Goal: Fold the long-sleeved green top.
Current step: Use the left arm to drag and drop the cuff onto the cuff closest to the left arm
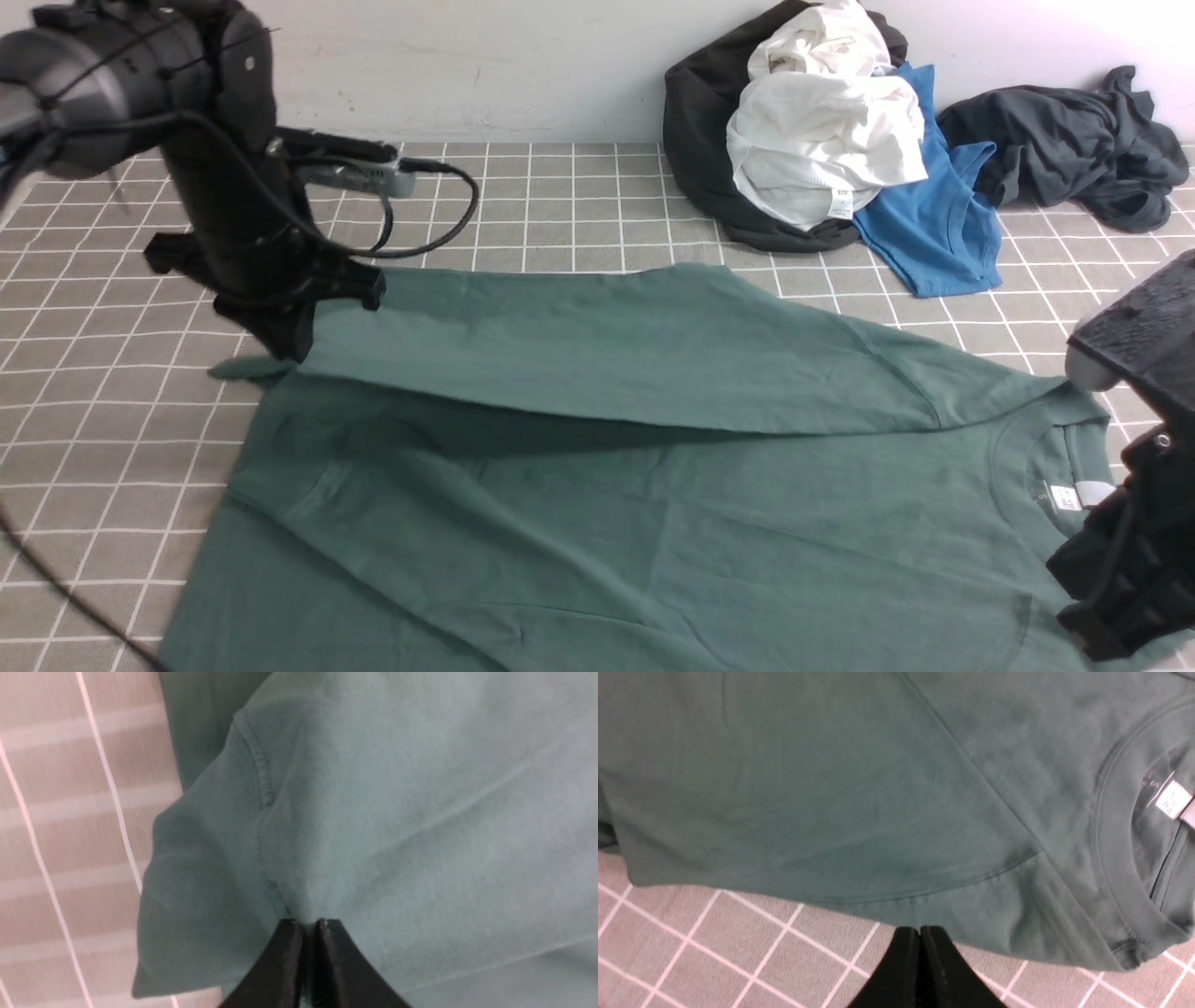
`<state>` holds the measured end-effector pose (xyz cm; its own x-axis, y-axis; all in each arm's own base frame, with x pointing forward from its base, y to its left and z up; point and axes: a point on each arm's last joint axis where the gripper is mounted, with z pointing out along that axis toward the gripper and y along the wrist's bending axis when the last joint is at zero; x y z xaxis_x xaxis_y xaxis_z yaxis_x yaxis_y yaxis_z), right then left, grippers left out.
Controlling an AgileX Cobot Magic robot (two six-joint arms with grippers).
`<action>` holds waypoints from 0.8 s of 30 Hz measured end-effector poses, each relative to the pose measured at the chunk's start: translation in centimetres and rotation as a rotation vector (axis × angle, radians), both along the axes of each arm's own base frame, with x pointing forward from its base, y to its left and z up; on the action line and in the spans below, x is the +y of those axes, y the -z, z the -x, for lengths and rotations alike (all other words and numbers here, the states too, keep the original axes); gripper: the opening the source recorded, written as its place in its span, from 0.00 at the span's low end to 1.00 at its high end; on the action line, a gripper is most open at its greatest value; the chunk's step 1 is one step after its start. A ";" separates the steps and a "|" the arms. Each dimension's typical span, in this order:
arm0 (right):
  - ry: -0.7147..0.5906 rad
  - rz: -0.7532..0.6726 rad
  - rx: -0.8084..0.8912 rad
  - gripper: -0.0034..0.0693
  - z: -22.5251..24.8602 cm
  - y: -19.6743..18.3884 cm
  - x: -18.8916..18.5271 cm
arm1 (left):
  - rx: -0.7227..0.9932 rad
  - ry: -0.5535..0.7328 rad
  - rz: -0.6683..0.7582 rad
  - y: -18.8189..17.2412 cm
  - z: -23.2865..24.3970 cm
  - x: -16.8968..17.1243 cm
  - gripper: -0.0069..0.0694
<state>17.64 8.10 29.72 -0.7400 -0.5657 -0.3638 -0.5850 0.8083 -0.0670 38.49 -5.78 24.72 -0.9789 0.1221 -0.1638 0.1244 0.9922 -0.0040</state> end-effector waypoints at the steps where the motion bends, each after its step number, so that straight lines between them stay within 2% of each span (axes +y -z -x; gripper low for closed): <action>1: 0.000 0.004 0.008 0.03 0.1 0.0 0.0 | 0.001 -0.005 0.011 -0.2 1.0 0.1 0.11; 7: 0.003 -0.018 0.036 0.03 0.4 0.0 0.1 | -0.010 -0.019 0.044 -0.4 6.7 0.6 0.11; 10: 0.007 -0.045 0.055 0.03 0.5 0.0 0.3 | 0.002 -0.023 0.044 1.0 9.6 1.1 0.11; 14: -0.003 -0.058 0.071 0.03 0.7 0.0 0.5 | 0.006 -0.026 0.042 2.8 11.1 1.3 0.13; 17: -0.086 -0.045 0.078 0.03 1.3 0.1 1.5 | 0.023 -0.029 0.038 4.6 12.1 1.5 0.22; 21: -0.185 -0.026 0.092 0.03 2.3 0.1 2.7 | 0.029 -0.028 0.035 4.7 12.2 1.5 0.37; 24: -0.318 0.002 0.083 0.05 3.4 0.2 4.0 | 0.029 0.001 0.032 4.2 12.6 1.6 0.55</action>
